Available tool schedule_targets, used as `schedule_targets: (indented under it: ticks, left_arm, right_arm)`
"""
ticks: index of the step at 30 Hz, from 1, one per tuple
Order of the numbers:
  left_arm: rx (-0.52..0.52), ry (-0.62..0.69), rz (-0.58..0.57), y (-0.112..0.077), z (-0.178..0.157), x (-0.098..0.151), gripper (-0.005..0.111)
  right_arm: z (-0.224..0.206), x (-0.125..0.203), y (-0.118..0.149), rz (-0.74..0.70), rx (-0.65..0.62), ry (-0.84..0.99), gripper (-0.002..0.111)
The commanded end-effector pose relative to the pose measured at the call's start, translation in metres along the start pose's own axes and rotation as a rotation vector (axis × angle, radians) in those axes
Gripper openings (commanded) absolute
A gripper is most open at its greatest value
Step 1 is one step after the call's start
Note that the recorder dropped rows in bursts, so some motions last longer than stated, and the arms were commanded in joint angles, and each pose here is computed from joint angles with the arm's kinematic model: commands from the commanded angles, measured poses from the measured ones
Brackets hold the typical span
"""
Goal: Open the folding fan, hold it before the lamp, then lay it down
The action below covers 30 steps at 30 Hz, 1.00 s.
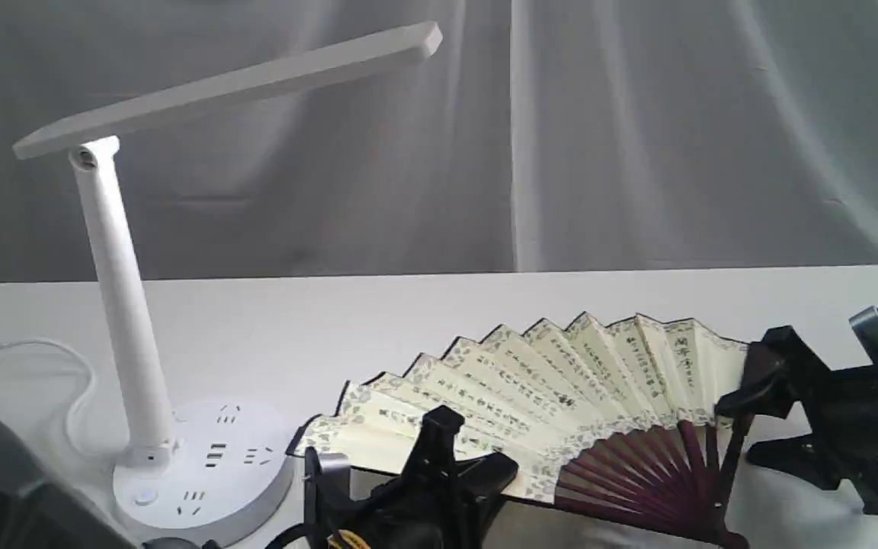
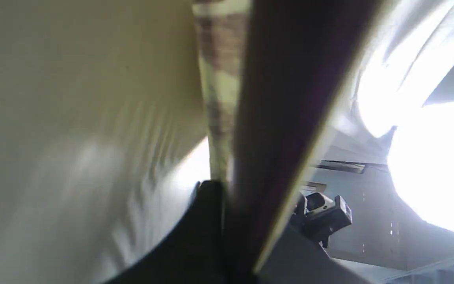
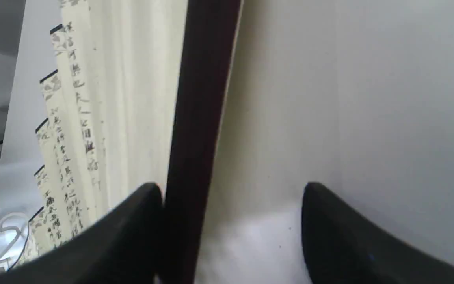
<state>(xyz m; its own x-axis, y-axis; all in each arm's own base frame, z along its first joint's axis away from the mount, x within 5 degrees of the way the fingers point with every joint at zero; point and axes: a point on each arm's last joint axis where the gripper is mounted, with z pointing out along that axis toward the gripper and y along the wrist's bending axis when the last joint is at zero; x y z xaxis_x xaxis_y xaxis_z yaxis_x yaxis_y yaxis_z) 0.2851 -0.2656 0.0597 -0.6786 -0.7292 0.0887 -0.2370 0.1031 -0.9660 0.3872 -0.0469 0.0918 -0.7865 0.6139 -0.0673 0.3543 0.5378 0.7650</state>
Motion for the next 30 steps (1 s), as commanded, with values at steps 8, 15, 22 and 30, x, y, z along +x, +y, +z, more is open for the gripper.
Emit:
schedule_targets:
  ticks: [8, 15, 22, 30]
  left_arm:
    - [-0.240, 0.001, 0.063, 0.028, 0.003, 0.000, 0.017]
    - [-0.269, 0.028, 0.063, 0.029, 0.002, 0.002, 0.028]
    - [-0.240, 0.076, 0.073, 0.020, 0.009, -0.004, 0.048]
    - [-0.340, 0.161, 0.188, 0.003, 0.002, -0.024, 0.056]
  right_arm:
    - [-0.052, -0.011, 0.021, -0.123, -0.007, -0.068, 0.054]
    - [-0.062, -0.011, 0.033, -0.133, -0.044, -0.082, 0.054]
    - [-0.071, -0.010, 0.047, -0.125, -0.104, -0.102, 0.054]
    - [-0.076, -0.009, 0.054, -0.144, -0.113, -0.113, 0.054]
